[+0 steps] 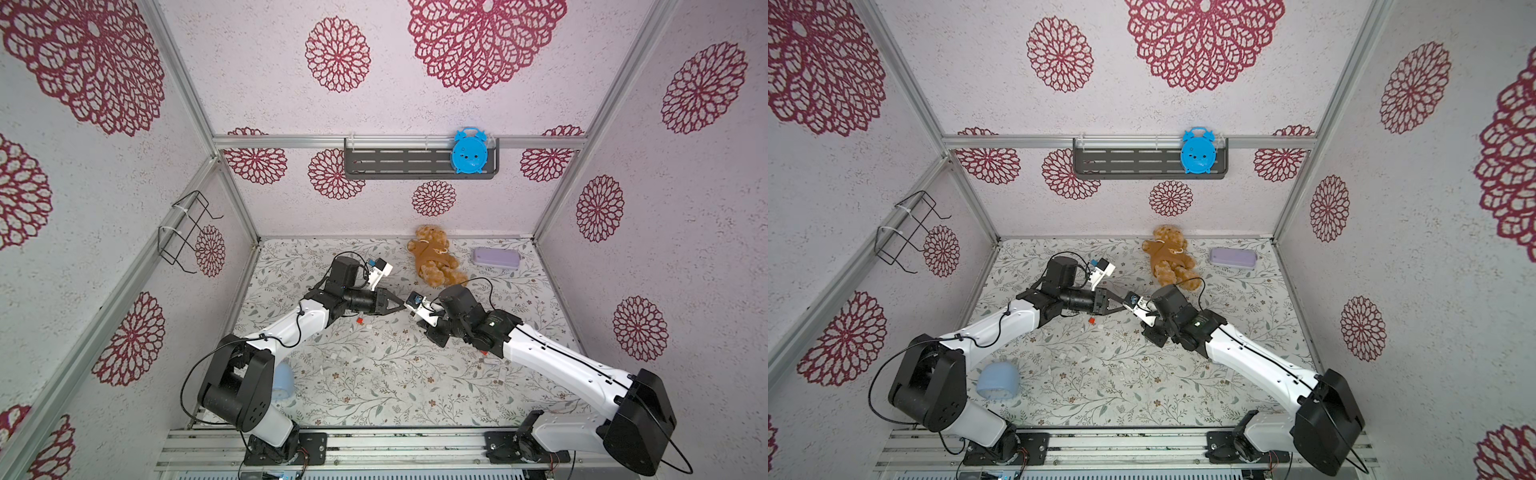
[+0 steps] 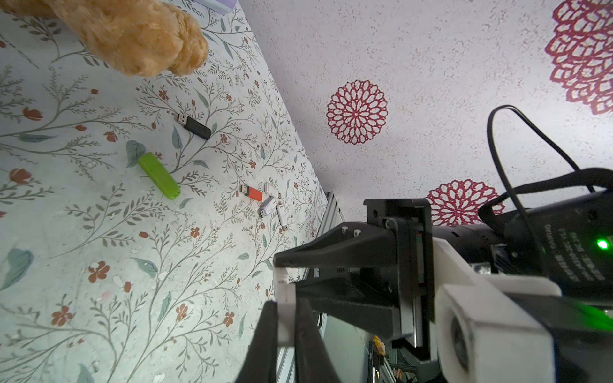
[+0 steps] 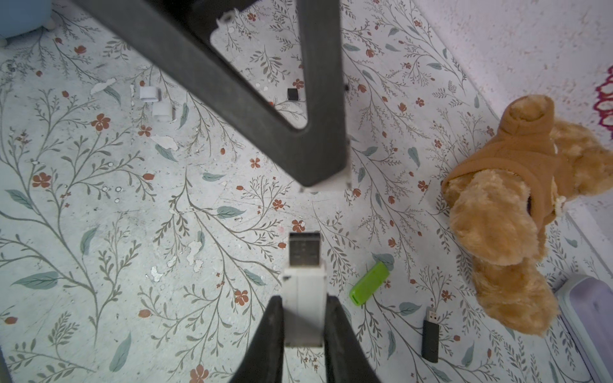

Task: Close the usb drive cover
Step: Pick up the USB drive from the center of the board, then close the cover of the USB drive.

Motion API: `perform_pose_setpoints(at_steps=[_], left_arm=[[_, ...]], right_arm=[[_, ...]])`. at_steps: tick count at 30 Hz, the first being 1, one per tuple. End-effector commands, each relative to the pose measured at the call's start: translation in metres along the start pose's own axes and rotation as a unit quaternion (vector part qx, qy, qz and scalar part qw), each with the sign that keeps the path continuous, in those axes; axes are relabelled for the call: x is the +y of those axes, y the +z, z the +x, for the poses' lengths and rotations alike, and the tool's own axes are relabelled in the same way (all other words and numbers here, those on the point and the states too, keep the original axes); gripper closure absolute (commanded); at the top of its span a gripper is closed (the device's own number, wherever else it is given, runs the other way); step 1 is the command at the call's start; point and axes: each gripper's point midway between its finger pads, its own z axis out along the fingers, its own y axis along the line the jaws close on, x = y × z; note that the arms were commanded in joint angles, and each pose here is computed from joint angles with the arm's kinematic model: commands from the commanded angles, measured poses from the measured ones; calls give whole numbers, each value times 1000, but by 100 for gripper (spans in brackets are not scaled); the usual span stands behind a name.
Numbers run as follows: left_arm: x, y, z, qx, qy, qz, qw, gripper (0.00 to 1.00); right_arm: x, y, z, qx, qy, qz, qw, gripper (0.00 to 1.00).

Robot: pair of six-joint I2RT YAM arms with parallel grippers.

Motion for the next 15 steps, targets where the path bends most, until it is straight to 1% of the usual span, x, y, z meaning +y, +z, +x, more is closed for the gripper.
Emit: perform_pose_setpoints(at_steps=[1,15], left_arm=[[-4,4,3,14,7,10,1000,90],[-4,9,4,23,6,12,1000,90]], right_arm=[[-7,-6,-20,-28,-9,18,999,78],[-6,-10,-38,-56,-10,17,998,78]])
